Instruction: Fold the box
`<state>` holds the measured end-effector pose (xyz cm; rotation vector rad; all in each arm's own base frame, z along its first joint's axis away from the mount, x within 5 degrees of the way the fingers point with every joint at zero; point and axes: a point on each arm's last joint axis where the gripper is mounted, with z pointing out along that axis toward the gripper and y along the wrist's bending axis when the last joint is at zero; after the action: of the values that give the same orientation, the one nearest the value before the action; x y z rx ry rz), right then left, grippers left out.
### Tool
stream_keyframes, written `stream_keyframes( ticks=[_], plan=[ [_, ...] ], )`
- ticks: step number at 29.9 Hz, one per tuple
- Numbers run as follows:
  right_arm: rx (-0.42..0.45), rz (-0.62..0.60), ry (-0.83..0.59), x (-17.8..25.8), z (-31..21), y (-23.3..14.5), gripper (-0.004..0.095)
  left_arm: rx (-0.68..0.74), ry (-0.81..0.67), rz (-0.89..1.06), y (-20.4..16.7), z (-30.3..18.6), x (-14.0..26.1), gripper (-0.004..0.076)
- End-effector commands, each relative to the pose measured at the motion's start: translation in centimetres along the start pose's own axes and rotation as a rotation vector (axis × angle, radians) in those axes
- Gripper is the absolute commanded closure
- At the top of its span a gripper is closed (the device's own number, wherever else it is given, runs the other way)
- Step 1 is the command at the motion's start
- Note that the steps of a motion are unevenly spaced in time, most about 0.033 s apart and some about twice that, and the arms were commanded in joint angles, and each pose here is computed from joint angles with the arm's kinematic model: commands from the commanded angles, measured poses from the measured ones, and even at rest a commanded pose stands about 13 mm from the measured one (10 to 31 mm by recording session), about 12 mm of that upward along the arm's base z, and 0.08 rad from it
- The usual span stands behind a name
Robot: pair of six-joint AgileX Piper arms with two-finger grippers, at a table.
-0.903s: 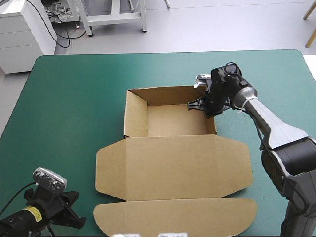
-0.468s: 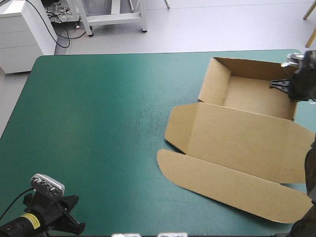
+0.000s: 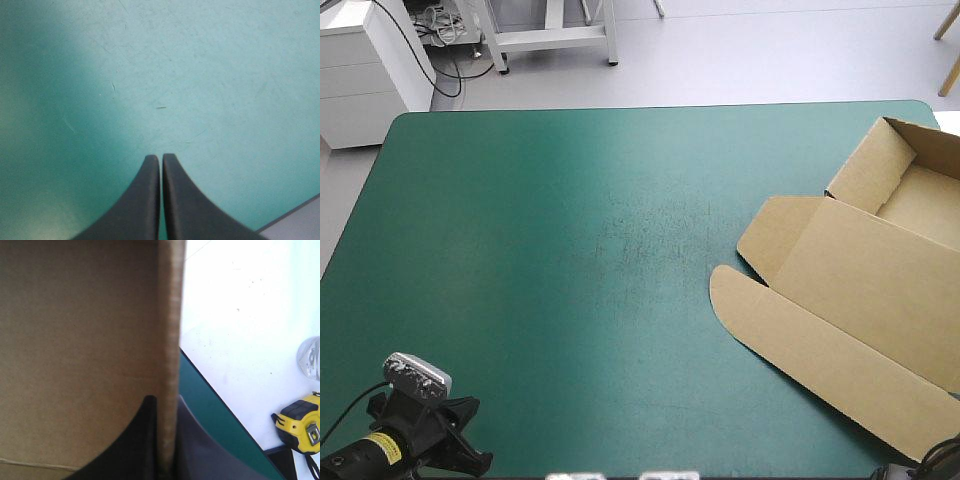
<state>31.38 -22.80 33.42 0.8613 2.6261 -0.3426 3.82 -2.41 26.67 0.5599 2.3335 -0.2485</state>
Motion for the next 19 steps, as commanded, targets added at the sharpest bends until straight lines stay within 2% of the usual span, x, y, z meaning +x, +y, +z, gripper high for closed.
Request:
stream_keyframes(
  ticks=[1, 3, 8, 11, 16, 19],
  plan=[
    [0.007, 0.008, -0.116, -0.6, -2.8, -0.7, 0.0923, 0.007, -0.06, -0.009, 0.0, -0.4, -1.0, 0.0731],
    [0.007, -0.003, -0.114, -0.6, -2.9, -0.7, 0.0888, 0.007, -0.06, -0.009, 0.0, -0.4, -1.0, 0.0731],
    [0.008, -0.015, -0.104, -0.5, -2.8, -0.7, 0.066, 0.007, -0.06, -0.009, 0.0, -0.4, -1.0, 0.0731],
    [-0.004, -0.033, -0.091, -0.4, -2.8, -0.5, 0.0562, 0.007, -0.06, -0.009, 0.0, -0.4, -1.0, 0.0731],
    [-0.024, -0.029, -0.103, -0.3, -3.4, -0.4, 0.0546, 0.007, -0.06, -0.009, 0.0, -0.4, -1.0, 0.0731],
    [-0.019, -0.069, -0.126, -0.1, -4.4, -0.6, 0.0546, 0.007, -0.06, -0.009, 0.0, -0.4, -1.0, 0.0731]
  ],
)
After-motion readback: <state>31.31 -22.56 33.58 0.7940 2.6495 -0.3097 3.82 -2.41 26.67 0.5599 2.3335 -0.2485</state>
